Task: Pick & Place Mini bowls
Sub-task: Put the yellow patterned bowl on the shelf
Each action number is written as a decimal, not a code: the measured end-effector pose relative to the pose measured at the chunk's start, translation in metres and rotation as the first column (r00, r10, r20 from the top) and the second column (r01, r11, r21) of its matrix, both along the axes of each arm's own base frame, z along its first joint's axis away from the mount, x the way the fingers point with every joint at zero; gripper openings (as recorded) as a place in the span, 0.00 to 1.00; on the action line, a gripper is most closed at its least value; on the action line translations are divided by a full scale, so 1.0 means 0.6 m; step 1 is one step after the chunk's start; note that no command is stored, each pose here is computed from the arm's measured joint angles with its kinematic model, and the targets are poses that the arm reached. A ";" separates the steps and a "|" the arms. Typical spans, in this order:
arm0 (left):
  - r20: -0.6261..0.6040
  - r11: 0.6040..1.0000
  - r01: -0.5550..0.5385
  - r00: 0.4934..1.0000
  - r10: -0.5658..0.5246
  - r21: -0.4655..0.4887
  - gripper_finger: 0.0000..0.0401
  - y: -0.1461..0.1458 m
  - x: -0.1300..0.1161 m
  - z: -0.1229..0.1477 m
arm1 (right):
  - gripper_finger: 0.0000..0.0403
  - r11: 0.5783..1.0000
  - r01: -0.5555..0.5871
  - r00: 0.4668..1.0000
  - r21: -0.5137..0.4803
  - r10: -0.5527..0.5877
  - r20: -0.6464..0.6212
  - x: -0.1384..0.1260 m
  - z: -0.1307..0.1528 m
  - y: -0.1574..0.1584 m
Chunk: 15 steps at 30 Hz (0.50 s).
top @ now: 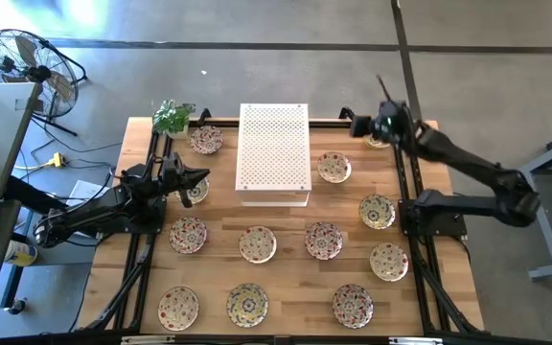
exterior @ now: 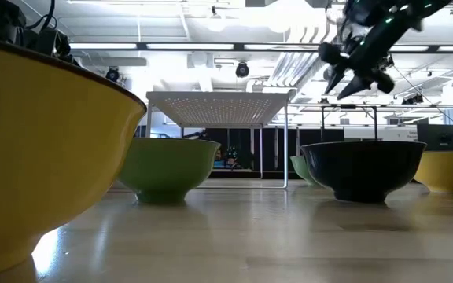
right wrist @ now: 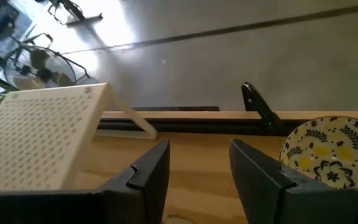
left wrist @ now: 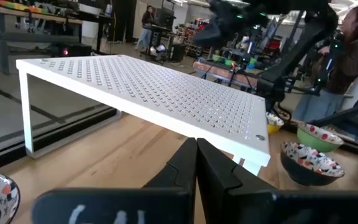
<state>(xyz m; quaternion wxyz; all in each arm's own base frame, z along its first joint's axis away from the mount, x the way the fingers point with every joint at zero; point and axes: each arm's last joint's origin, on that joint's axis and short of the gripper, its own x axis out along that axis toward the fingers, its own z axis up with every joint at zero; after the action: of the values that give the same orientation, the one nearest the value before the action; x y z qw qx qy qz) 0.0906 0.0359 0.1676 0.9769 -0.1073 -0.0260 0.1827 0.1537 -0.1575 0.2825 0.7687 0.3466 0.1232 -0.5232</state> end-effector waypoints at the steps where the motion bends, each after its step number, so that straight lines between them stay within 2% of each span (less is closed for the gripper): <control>1: 0.002 1.000 0.000 1.000 0.000 -0.006 0.01 0.000 0.000 0.000 | 0.39 1.000 -0.010 1.000 0.023 0.010 -0.001 0.001 0.000 -0.019; 5: 0.022 0.998 0.002 1.000 -0.001 -0.058 0.01 0.000 0.000 0.000 | 0.36 0.991 -0.097 0.994 0.088 0.101 -0.047 0.017 -0.002 -0.086; 9: 0.033 0.996 0.004 0.999 -0.001 -0.086 0.01 0.000 0.000 0.000 | 0.32 0.968 -0.198 0.963 0.155 0.222 -0.153 0.027 0.012 -0.153; 12: 0.034 0.996 0.004 0.999 -0.001 -0.089 0.01 0.000 0.000 0.000 | 0.27 0.932 -0.286 0.912 0.223 0.336 -0.235 0.025 0.030 -0.202; 15: 0.034 0.996 0.004 0.999 -0.001 -0.089 0.01 0.000 0.000 0.000 | 0.20 0.876 -0.350 0.842 0.332 0.450 -0.299 0.026 0.044 -0.247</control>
<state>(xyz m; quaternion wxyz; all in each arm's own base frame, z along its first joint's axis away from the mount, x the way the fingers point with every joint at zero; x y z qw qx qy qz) 0.0906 0.0358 0.1676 0.9708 -0.1538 -0.0344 0.1808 0.1693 -0.3059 0.3090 0.7713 0.3083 0.4034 -0.3838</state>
